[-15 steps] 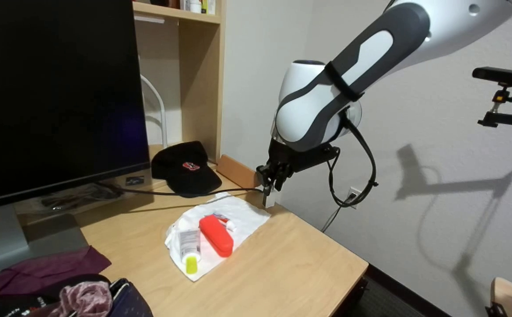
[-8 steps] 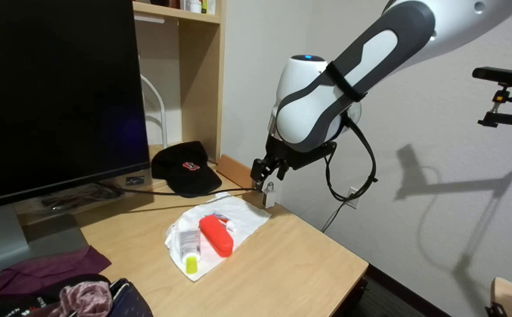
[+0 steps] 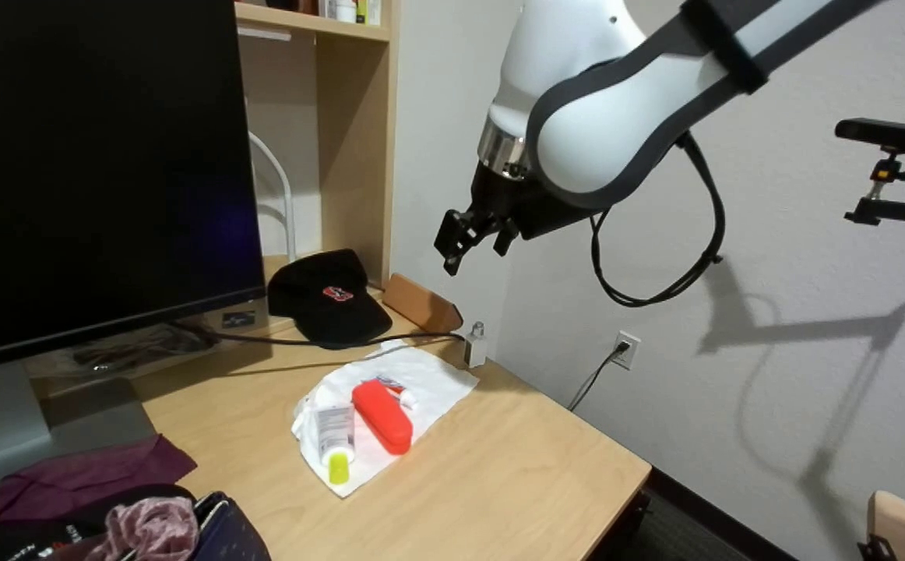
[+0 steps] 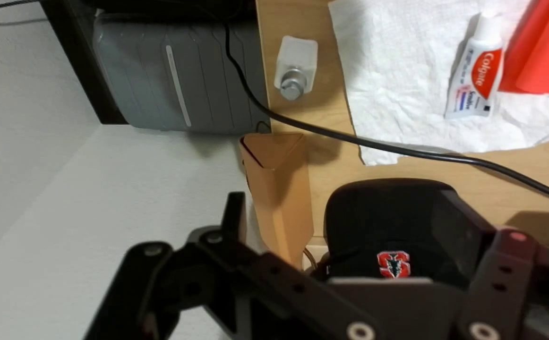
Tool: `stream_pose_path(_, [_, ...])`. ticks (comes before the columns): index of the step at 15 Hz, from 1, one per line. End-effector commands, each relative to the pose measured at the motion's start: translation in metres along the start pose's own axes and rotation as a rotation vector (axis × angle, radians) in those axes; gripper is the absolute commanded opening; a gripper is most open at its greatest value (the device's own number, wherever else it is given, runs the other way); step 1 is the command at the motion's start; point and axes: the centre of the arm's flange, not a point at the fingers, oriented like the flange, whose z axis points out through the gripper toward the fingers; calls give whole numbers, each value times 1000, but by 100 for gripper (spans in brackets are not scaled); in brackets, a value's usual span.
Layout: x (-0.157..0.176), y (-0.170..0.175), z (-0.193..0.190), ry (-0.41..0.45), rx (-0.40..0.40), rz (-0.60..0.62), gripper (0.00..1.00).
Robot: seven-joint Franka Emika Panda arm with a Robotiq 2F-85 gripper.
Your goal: Pick up the small white bottle and move it to the right
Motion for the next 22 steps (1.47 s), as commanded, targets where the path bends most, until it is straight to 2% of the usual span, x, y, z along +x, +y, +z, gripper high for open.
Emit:
stream_pose_path(1, [-20, -9, -63, -17, -15, 41, 100])
stream_pose_path(6, [-20, -16, -114, -61, -5, 63, 100])
stream_pose_path(10, [-44, -14, -135, -111, -18, 103, 100])
stream_pose_path(16, [-69, 8, -121, -202, -57, 168, 100])
stream_pose_path(19, [-71, 18, -103, -210, -30, 172, 100])
stream_pose_path(20, [-65, 13, -108, -201, -61, 163, 100])
stream_pose_path(22, [-68, 16, -104, -213, -54, 177, 100])
